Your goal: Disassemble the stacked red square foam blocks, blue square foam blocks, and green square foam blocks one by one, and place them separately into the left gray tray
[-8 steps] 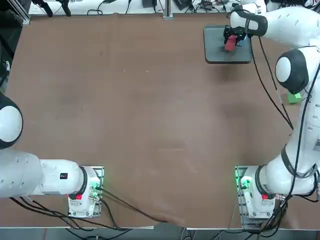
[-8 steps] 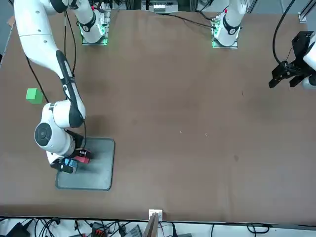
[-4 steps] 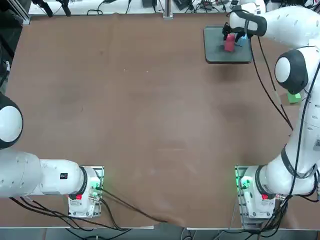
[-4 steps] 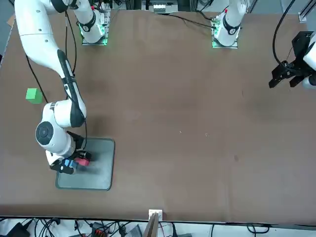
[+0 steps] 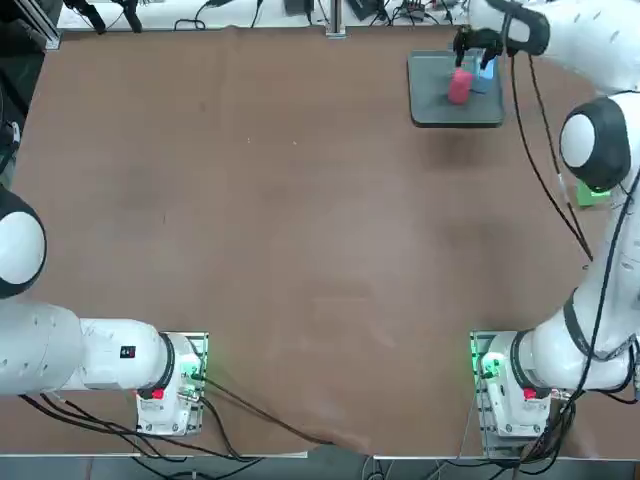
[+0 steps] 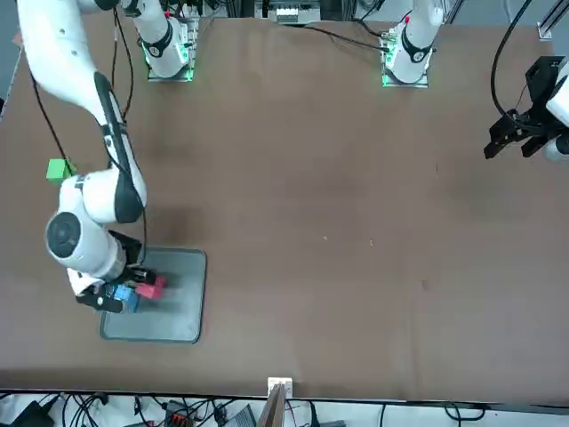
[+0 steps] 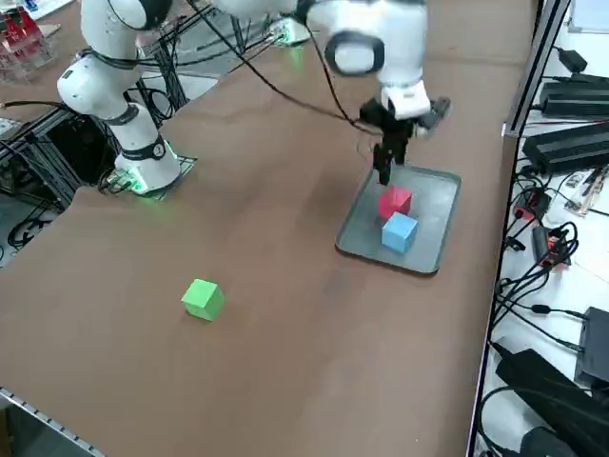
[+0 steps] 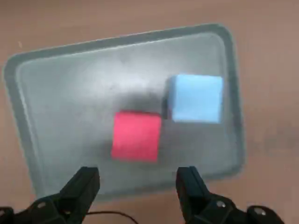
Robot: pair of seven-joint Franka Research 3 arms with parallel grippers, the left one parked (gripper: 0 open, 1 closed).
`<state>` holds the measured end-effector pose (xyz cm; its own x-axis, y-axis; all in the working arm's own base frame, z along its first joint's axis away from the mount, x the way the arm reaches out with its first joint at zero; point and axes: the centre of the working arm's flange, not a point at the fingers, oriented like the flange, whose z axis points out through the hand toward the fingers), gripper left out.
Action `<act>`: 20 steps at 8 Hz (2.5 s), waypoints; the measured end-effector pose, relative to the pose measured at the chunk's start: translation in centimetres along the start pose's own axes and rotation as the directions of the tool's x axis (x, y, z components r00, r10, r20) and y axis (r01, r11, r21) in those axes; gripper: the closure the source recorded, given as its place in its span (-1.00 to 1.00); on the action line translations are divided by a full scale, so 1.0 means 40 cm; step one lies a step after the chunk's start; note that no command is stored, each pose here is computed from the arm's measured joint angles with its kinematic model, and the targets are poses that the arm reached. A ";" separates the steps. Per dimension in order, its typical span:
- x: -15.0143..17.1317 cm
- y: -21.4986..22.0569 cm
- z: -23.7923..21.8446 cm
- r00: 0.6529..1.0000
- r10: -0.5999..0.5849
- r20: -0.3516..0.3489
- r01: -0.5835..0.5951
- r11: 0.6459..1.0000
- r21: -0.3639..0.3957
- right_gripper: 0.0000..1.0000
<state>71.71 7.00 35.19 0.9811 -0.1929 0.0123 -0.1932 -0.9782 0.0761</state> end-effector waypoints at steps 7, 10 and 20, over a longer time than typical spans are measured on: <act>-0.101 0.587 -0.127 0.638 0.764 0.097 -0.710 0.633 -0.310 -1.00; -0.192 0.848 0.018 0.466 0.884 0.046 -0.845 0.460 -0.273 -1.00; -0.555 1.080 0.290 0.344 0.939 0.015 -0.937 0.344 -0.051 -0.99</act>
<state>41.56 -31.85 26.63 0.1561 -0.9859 0.0609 -0.9862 -0.1521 0.0655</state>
